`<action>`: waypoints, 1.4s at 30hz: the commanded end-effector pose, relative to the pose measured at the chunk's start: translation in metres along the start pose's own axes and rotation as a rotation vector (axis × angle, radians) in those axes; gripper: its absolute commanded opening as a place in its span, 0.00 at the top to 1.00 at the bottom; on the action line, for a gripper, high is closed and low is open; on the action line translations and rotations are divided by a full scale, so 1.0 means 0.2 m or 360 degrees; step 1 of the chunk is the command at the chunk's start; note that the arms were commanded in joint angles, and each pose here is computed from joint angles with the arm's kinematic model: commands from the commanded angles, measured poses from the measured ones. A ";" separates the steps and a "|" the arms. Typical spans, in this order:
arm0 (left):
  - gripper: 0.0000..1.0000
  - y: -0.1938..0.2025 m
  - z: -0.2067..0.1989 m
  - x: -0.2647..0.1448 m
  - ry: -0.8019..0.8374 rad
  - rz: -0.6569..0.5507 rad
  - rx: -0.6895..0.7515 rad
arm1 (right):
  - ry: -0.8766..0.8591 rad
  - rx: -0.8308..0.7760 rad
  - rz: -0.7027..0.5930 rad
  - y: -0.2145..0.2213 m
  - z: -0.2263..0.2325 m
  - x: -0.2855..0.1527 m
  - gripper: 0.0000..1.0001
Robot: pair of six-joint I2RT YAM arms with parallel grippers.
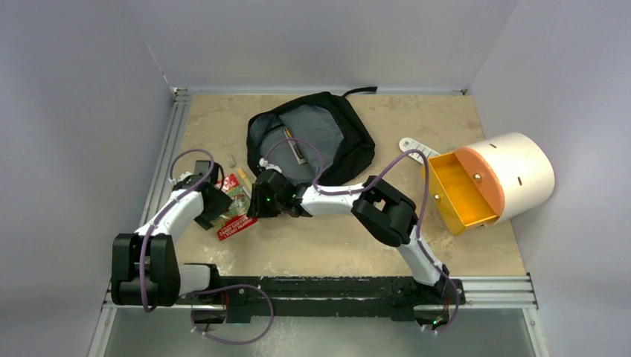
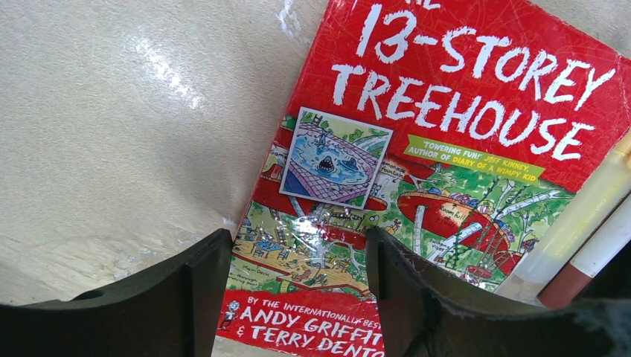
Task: Pack the student bag
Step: Move the book to the center of the board.
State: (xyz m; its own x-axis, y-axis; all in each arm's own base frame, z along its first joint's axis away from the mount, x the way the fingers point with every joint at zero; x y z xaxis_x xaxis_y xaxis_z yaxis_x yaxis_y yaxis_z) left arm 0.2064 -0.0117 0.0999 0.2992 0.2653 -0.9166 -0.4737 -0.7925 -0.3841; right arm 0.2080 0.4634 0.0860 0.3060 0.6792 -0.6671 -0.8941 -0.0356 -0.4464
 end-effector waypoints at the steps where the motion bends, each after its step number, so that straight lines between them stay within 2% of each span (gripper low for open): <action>1: 0.37 0.06 -0.01 0.04 0.0075 0.0123 0.0044 | 0.0017 -0.0018 -0.0036 -0.02 0.01 0.02 0.67; 6: 0.37 0.05 -0.02 0.02 0.0066 0.0127 0.0044 | 0.0001 -0.0023 -0.0050 -0.02 0.02 0.00 0.84; 11: 0.35 -0.03 -0.07 -0.13 0.0169 0.0065 0.0020 | -0.0081 -0.0036 -0.0049 -0.03 0.05 -0.05 1.00; 17: 0.24 -0.10 -0.09 -0.30 0.0313 -0.0003 -0.0010 | -0.0178 -0.0092 -0.0048 -0.05 0.10 -0.09 1.00; 22: 0.19 -0.08 -0.05 -0.35 0.0302 0.0022 -0.0022 | -0.0236 -0.0145 -0.0090 -0.10 0.17 -0.15 1.00; 26: 0.18 -0.05 0.01 -0.40 0.0307 0.0042 -0.0043 | -0.0287 -0.0203 -0.0127 -0.15 0.23 -0.20 1.00; 42: 0.18 -0.17 0.04 -0.72 0.0517 -0.0190 -0.0138 | -0.0449 -0.0347 -0.0233 -0.31 0.45 -0.43 1.00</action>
State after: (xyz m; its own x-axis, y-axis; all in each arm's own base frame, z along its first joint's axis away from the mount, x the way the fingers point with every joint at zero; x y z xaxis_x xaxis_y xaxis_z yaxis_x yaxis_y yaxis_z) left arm 0.1752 -0.0214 0.2234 0.5548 0.1560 -0.8172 -0.3978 -0.8130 -0.4252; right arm 0.2107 0.4665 0.1500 0.2822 0.7752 -0.5651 -0.8093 -0.1239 -0.5741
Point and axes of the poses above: each gripper's point midway between its finger pads, its own x axis out along the fingers, its own z axis along the line the jaws close on, y = z × x, the point moved 8 cm from there along -x, back along the fingers, and after that the axes turned 2 degrees about -x, right-handed, at the moved point
